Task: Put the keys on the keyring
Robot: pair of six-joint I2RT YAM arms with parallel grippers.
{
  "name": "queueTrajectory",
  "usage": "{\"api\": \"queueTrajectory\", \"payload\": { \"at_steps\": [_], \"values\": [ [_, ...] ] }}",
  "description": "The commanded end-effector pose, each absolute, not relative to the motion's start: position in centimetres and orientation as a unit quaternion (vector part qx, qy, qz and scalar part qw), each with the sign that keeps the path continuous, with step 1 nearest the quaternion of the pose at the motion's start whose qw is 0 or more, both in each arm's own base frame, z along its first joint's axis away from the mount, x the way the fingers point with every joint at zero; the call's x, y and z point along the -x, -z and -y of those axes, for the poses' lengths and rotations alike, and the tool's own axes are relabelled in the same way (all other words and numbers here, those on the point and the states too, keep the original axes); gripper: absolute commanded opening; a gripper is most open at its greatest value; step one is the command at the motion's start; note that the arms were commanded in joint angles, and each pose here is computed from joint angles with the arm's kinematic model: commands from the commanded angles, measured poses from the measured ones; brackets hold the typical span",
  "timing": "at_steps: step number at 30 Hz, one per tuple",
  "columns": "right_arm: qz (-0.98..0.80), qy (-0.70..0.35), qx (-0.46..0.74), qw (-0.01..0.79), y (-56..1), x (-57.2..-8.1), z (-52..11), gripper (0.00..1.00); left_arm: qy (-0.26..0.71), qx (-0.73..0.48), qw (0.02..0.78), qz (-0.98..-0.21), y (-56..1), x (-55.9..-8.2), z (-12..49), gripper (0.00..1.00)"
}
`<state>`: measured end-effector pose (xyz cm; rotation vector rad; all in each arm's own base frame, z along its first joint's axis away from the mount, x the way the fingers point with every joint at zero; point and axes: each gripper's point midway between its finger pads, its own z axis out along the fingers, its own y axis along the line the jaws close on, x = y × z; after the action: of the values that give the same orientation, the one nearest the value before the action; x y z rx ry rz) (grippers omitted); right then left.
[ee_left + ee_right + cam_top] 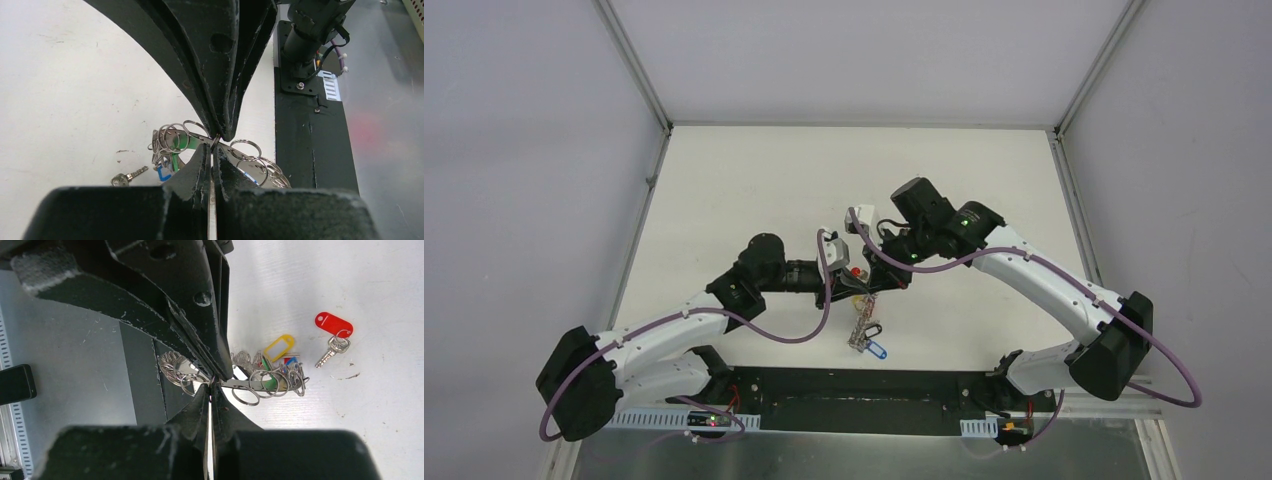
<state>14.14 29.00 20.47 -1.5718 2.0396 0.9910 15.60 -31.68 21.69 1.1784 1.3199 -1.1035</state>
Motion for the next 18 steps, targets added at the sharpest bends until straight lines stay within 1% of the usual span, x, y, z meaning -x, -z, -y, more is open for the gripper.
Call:
{"api": "queueTrajectory", "payload": {
  "at_steps": [1, 2, 3, 6, 8, 13, 18],
  "values": [
    [-0.688, -0.373, 0.570, 0.250, -24.0, -14.8, -30.5, 0.01, 0.457, -0.472, 0.559, -0.505, -25.2, -15.7, 31.5, 0.00],
    [-0.689, -0.370, 0.569, 0.254, -24.0, -14.9, -30.4, 0.05, 0.457, -0.469, 0.562, -0.505, -25.2, -15.7, 31.4, 0.00],
    [-0.690, -0.367, 0.567, 0.260, -24.1, -15.1, -30.4, 0.11, 0.456, -0.464, 0.568, -0.504, -25.4, -15.7, 31.2, 0.00],
    [-0.692, -0.360, 0.558, 0.285, -24.5, -15.7, -30.4, 0.38, 0.455, -0.447, 0.587, -0.499, -26.1, -15.8, 30.7, 0.00],
    [-0.686, -0.359, 0.552, 0.310, -24.9, -16.0, -30.2, 0.46, 0.456, -0.432, 0.603, -0.492, -26.6, -15.9, 30.4, 0.00],
    [-0.653, -0.366, 0.532, 0.395, -25.7, -17.1, -29.6, 0.48, 0.463, -0.391, 0.645, -0.466, -28.0, -15.8, 29.2, 0.00],
    [-0.565, -0.409, 0.532, 0.481, -27.6, -15.6, -29.4, 0.44, 0.479, -0.357, 0.680, -0.425, -30.0, -15.1, 28.1, 0.00]
  ]
}}
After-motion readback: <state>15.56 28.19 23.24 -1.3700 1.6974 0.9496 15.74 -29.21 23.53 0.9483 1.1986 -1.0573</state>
